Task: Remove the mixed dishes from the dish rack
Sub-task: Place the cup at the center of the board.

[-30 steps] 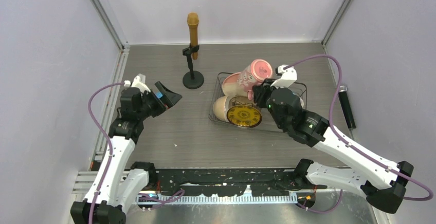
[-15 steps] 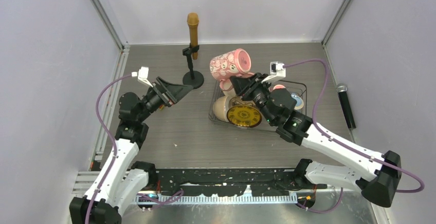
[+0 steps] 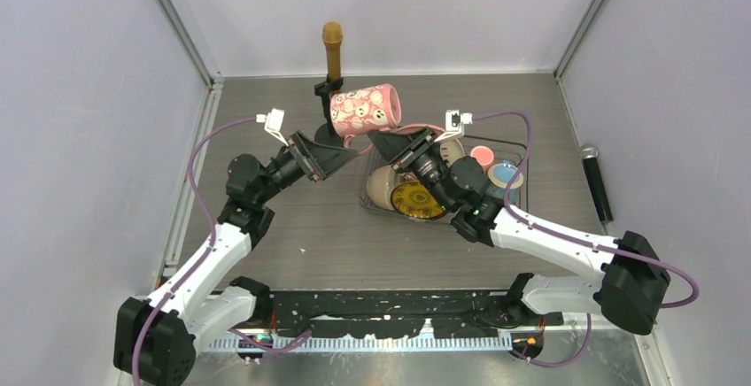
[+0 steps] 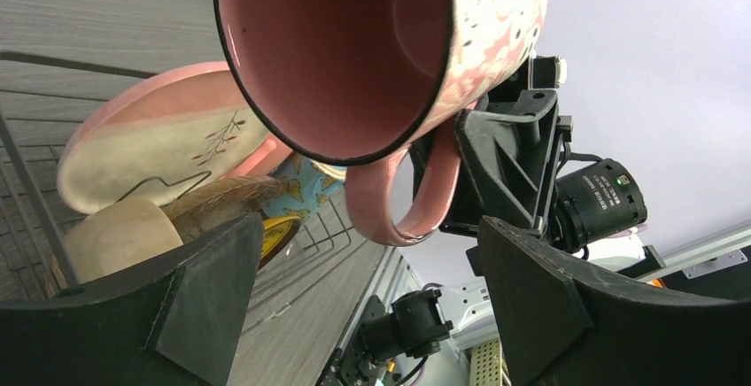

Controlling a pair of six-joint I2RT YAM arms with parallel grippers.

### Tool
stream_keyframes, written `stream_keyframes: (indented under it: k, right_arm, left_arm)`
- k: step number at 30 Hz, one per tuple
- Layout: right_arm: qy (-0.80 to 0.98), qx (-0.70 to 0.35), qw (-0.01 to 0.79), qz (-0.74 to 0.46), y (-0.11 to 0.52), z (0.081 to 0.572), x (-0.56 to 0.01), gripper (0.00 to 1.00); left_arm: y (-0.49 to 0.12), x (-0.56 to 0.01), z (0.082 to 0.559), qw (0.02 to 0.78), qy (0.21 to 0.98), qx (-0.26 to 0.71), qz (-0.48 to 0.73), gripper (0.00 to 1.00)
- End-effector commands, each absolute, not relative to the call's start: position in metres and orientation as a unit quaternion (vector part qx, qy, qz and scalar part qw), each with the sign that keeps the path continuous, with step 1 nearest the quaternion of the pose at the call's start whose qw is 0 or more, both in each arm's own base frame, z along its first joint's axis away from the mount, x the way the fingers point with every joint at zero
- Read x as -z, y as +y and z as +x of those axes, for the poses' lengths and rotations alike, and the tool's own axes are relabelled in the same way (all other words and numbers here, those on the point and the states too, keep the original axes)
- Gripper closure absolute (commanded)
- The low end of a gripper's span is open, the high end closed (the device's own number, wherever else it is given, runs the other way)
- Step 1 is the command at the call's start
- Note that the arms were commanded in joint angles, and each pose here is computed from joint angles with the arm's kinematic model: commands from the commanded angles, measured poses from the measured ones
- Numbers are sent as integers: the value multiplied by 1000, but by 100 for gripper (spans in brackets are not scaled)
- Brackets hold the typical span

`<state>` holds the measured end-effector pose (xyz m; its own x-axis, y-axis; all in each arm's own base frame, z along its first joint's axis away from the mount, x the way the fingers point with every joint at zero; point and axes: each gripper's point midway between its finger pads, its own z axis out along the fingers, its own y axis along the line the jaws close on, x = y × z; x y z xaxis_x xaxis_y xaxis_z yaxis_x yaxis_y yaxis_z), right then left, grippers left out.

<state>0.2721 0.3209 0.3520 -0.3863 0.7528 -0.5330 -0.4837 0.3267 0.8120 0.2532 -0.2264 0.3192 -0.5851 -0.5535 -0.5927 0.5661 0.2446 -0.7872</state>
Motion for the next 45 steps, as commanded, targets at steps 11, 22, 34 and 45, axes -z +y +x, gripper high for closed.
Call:
stream_keyframes:
  k: [11,22,34,45]
  right_arm:
    - [428,-736,500,158,305,245,-427,100]
    - [390,-791,444,161,318,241,-424,100]
    - [407,-789,440,133,326,235,-421,100]
    - [499,-766,403,36,372,223,-397,35]
  left_arm:
    - [-231,-372,248,513,561,649,34,22]
    - [-237,-372,245,496,545,675,39,38]
    - [-229,-371,250,503,549,667,0,88]
    - [-216,-370,257,527,539,656,-41,100]
